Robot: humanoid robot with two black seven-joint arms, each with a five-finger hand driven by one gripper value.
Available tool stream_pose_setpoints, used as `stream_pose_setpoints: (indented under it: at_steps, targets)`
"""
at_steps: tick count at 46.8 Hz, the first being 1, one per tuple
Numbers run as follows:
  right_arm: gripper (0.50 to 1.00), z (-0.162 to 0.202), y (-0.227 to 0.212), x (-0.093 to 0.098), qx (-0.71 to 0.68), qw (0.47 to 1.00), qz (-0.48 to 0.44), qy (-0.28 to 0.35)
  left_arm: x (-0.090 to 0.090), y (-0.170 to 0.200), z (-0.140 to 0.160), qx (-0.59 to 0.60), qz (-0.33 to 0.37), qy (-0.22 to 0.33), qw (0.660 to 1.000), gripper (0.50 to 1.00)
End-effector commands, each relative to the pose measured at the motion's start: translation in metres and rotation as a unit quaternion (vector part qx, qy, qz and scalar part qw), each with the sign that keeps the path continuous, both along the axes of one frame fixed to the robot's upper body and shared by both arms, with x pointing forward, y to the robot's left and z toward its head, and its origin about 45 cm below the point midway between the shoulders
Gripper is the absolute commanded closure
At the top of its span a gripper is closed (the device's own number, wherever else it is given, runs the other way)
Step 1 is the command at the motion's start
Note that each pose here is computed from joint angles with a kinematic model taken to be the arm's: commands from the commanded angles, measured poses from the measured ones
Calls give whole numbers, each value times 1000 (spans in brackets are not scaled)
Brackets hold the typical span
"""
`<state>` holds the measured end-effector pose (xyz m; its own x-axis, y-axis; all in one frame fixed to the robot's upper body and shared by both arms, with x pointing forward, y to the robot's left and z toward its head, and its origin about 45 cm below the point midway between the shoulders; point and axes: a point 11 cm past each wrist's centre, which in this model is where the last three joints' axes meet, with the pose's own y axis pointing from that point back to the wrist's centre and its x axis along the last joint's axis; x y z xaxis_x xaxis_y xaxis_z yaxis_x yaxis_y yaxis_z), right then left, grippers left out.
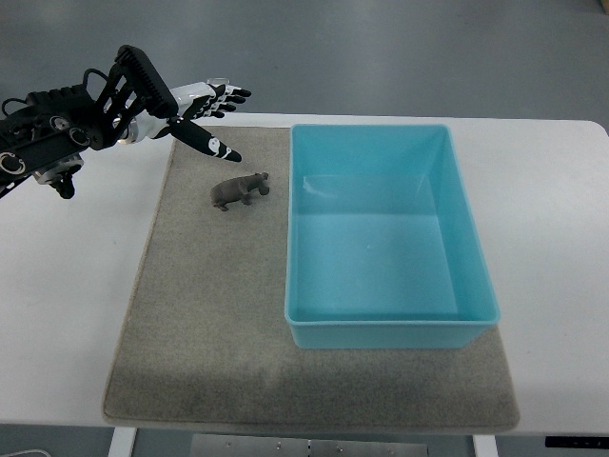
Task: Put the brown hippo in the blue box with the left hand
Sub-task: 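Swing the left hand over the brown hippo and lower fingers toward it, then close the left hand fingers around the brown hippo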
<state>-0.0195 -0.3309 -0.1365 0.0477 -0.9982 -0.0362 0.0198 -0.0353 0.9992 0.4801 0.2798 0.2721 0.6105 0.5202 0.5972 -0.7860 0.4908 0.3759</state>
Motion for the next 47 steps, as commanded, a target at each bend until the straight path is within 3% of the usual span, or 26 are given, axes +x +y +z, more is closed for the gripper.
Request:
stream_pose_setpoints:
  at_steps: [1,11,23,47]
  targets:
    - [564,0,0,0,0,1000,0,0,-3,2,-2,42,-25,1,999,506]
    - [564,0,0,0,0,1000,0,0,-9,8,-9,121,-68,-2,990,506]
    - [564,0,0,0,0,1000,0,0,-15,-15,-3,118,-110,6,987,506]
    - [564,0,0,0,0,1000,0,0,-11,-26,-15,123,-109,12,986,506]
